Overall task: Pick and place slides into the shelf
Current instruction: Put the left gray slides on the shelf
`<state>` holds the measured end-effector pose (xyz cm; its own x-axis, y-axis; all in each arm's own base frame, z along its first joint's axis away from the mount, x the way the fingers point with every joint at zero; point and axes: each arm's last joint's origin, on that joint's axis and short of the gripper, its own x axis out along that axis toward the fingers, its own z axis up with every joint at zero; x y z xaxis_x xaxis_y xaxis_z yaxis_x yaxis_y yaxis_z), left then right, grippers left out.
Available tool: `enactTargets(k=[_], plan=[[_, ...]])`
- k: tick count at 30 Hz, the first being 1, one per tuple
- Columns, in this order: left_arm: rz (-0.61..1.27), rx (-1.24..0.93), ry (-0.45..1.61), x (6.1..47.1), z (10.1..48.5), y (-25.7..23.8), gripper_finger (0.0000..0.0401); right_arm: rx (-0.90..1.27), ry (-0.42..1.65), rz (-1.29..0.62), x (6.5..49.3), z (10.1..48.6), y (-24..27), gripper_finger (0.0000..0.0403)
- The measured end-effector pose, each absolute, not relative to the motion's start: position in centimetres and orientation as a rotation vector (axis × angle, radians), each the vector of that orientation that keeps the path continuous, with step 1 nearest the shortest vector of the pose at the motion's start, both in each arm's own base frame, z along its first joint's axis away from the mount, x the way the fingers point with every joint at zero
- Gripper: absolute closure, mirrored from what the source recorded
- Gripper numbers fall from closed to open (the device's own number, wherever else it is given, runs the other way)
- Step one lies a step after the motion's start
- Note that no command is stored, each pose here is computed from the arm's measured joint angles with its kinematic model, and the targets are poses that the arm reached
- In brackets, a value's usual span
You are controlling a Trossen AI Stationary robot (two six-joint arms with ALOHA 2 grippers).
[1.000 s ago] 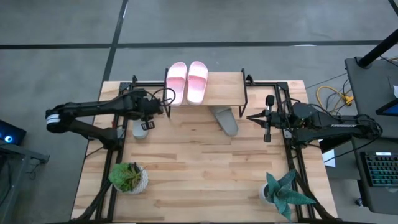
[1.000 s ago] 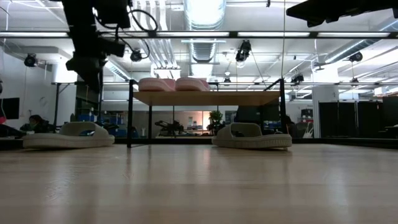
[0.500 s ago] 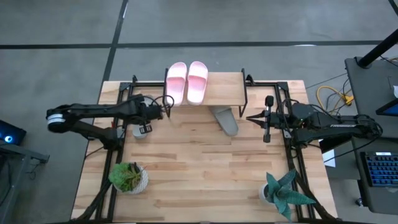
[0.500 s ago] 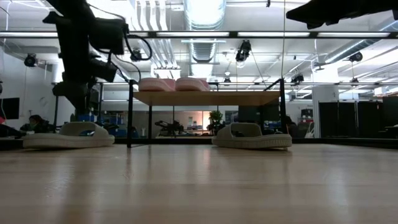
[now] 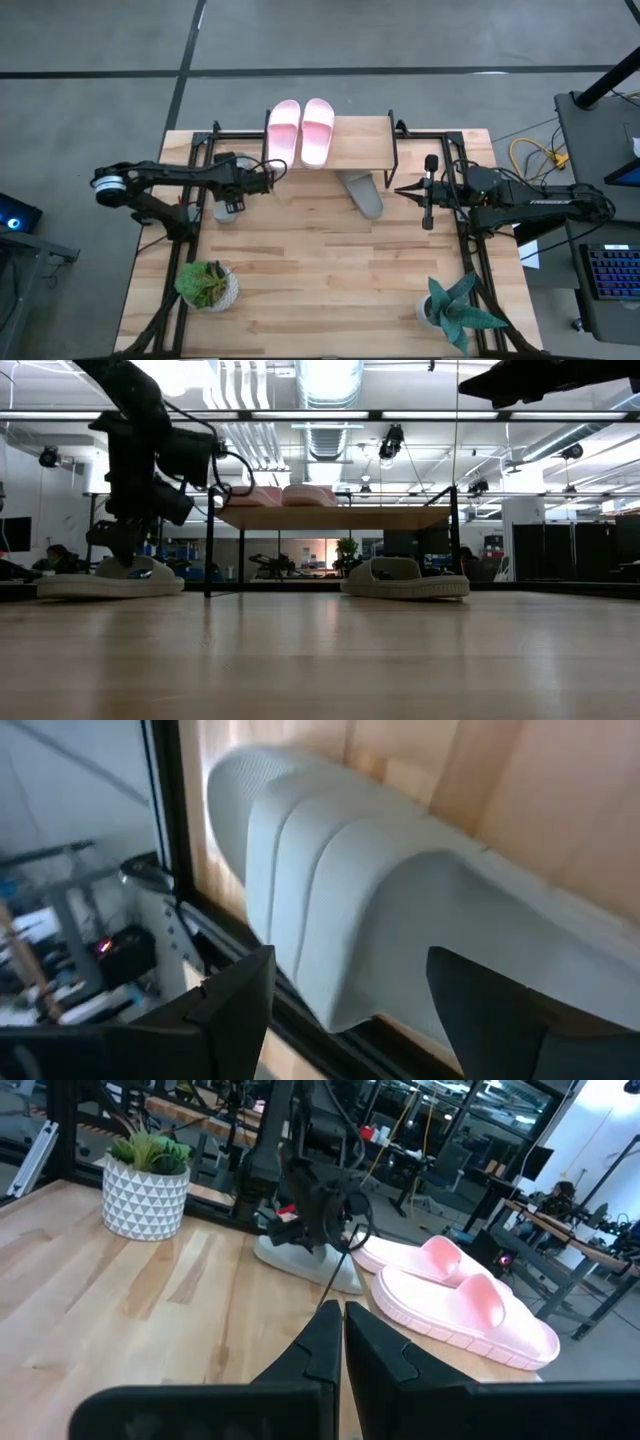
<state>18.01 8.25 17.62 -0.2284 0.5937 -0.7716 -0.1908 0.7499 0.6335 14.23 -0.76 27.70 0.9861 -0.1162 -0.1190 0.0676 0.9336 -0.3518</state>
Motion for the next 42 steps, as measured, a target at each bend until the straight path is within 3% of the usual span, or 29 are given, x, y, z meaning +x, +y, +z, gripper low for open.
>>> enactTargets(k=[18,25,33,42], plan=[[0.800,0.299,1.728,18.4,15.1,11.2,0.0166,-0.361,0.146,-0.093,14.3,27.5,-0.8,0.0394],[0.825,0.321,1.740,18.2,14.8,11.3,0.0244,-0.356,0.147,-0.092,14.3,27.5,-0.8,0.0394],[0.815,0.326,1.777,17.7,14.4,11.1,0.0383,-0.350,0.146,-0.093,14.3,27.5,-0.8,0.0394],[0.777,0.268,1.840,16.9,15.6,10.6,0.0398,-0.350,0.138,-0.095,14.3,27.6,-0.8,0.0394]])
